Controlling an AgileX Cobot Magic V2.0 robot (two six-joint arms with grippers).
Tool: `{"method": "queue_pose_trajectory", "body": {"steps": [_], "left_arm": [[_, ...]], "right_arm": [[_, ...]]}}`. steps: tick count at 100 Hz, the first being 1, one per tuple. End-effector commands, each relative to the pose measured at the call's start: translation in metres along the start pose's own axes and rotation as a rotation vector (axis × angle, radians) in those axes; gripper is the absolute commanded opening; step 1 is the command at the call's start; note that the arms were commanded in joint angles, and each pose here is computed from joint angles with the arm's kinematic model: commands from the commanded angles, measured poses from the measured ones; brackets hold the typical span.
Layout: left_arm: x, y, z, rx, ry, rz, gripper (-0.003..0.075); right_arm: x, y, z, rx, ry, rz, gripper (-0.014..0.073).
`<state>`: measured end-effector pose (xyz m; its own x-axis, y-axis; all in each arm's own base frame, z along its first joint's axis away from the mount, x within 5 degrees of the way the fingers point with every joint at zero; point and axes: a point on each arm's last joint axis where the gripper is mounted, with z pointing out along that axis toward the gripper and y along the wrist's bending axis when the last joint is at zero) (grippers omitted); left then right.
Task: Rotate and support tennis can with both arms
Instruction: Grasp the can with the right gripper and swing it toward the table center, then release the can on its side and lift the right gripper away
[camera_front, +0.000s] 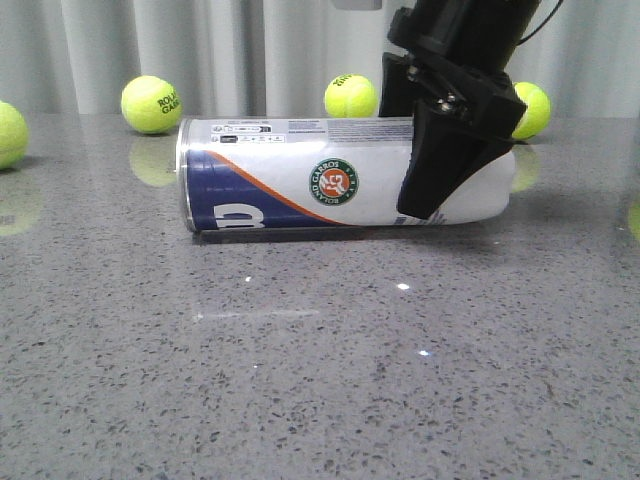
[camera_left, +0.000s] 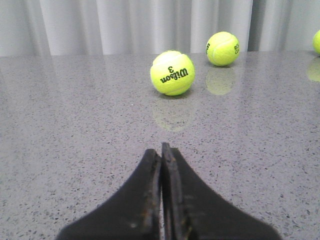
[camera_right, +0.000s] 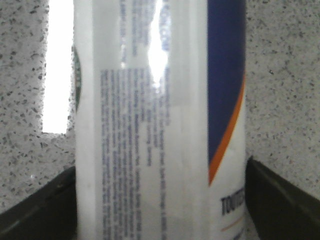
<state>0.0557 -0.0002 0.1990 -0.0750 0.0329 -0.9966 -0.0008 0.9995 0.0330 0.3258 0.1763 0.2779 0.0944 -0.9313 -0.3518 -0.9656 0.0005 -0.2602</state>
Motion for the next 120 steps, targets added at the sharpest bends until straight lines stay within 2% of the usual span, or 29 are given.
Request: {"method": "queue_pose_trajectory", "body": {"steps": [1,34,42,49,66,81,100,107,120], "left_arm": [[0.007,0.0,0.0,-0.007,-0.065,-0.015,-0.0021],[0.007,0.0,0.0,-0.007,-0.065,-0.015,-0.0021],[0.007,0.0,0.0,-0.007,-0.065,-0.015,-0.0021],[0.007,0.0,0.0,-0.007,-0.065,-0.015,-0.0021],[0.007,0.0,0.0,-0.007,-0.065,-0.015,-0.0021],[0.007,0.0,0.0,-0.007,-0.065,-0.015,-0.0021],[0.007,0.0,0.0,-0.007,-0.065,-0.015,-0.0021],[0.007,0.0,0.0,-0.007,-0.065,-0.015,-0.0021],[0.007,0.0,0.0,-0.007,-0.065,-0.015,-0.0021]], "right_arm": [[-0.009,-0.005,-0.026,0.098,-0.047,-0.022,0.0649],[-0.015,-0.004,-0.058,0.203,-0.09,-0.038,0.0645],[-0.018,-0.002,-0.073,0.249,-0.115,-0.009,0.0595],[-0.02,0.0,-0.087,0.296,-0.146,0.045,0.0466],[-0.024,0.011,-0.122,0.367,-0.228,0.211,-0.0075],[-0.025,0.02,-0.144,0.386,-0.304,0.409,-0.0057],[-0.013,0.027,-0.161,0.349,-0.427,0.943,-0.0057],[-0.008,0.032,-0.164,0.347,-0.476,1.09,-0.0057],[0.003,0.047,-0.159,0.373,-0.534,1.215,-0.0057]]}}
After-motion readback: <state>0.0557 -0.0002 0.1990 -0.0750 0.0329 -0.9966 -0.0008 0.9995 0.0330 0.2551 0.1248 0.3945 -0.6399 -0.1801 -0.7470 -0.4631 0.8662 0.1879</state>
